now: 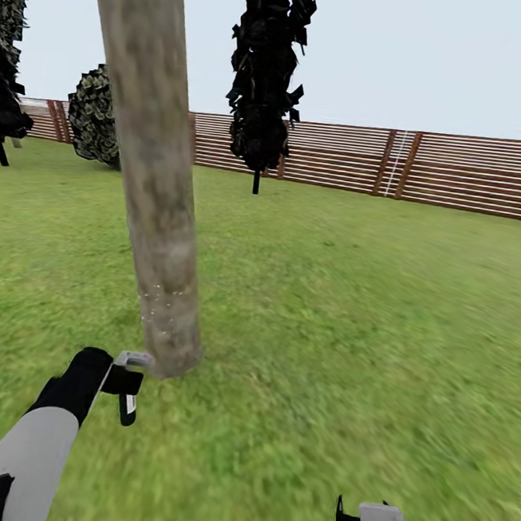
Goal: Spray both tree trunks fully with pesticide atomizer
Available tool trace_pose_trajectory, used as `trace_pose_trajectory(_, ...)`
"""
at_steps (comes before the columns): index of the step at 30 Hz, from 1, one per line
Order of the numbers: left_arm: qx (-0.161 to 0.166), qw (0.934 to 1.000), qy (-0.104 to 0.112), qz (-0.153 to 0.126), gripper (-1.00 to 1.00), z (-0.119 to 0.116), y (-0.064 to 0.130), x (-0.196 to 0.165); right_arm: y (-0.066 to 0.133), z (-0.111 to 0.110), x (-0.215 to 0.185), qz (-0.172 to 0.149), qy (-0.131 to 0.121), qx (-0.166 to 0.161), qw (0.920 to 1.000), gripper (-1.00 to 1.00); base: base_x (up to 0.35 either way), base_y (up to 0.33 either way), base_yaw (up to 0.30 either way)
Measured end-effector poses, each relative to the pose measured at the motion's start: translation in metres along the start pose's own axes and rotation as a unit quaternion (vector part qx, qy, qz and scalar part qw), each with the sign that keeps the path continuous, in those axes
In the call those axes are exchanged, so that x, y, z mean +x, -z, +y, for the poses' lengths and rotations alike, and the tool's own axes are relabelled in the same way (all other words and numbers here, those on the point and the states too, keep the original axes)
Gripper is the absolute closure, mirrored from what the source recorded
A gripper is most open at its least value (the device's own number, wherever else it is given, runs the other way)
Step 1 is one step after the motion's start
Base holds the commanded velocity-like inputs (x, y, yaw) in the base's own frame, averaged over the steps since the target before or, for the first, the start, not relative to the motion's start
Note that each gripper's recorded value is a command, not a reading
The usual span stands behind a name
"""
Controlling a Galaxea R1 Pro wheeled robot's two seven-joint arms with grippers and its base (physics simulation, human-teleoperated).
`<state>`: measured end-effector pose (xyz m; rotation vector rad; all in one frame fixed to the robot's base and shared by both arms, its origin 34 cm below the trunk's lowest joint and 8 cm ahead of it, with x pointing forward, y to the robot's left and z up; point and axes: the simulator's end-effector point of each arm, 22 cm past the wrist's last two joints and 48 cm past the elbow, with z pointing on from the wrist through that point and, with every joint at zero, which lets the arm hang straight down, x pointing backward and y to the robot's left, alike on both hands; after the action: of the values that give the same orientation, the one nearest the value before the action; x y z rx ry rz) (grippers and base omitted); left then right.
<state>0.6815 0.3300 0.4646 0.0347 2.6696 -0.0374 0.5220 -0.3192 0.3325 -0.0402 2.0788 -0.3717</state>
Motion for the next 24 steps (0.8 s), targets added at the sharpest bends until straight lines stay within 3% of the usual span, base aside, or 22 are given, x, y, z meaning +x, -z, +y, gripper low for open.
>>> trace_pose_trajectory(6,0.002,1.0000,-0.004,-0.006,1.00,-0.004,-0.003,0.003,0.000,0.000,0.000,0.000,0.000,0.000,1.0000,-1.00,0.259,-0.144,0.229)
trace_pose_trajectory(12,-0.006,1.0000,-0.003,0.000,1.00,0.007,-0.006,0.013,0.000,0.000,0.000,0.000,0.000,0.000,1.0000,-1.00,0.198,-0.007,0.161)
trace_pose_trajectory(14,0.017,0.9995,-0.026,0.005,1.00,-0.017,-0.029,0.049,0.000,0.000,0.000,0.000,0.000,0.000,1.0000,-1.00,0.004,0.000,0.003)
trace_pose_trajectory(18,0.040,0.9986,-0.032,0.006,1.00,-0.046,-0.038,0.061,0.000,0.000,0.000,0.000,0.000,0.000,1.0000,-1.00,0.065,0.020,0.000)
trace_pose_trajectory(24,0.027,0.9992,-0.031,0.006,1.00,-0.026,-0.036,0.061,0.000,0.000,0.000,0.000,0.000,0.000,1.0000,-1.00,0.300,0.133,0.000)
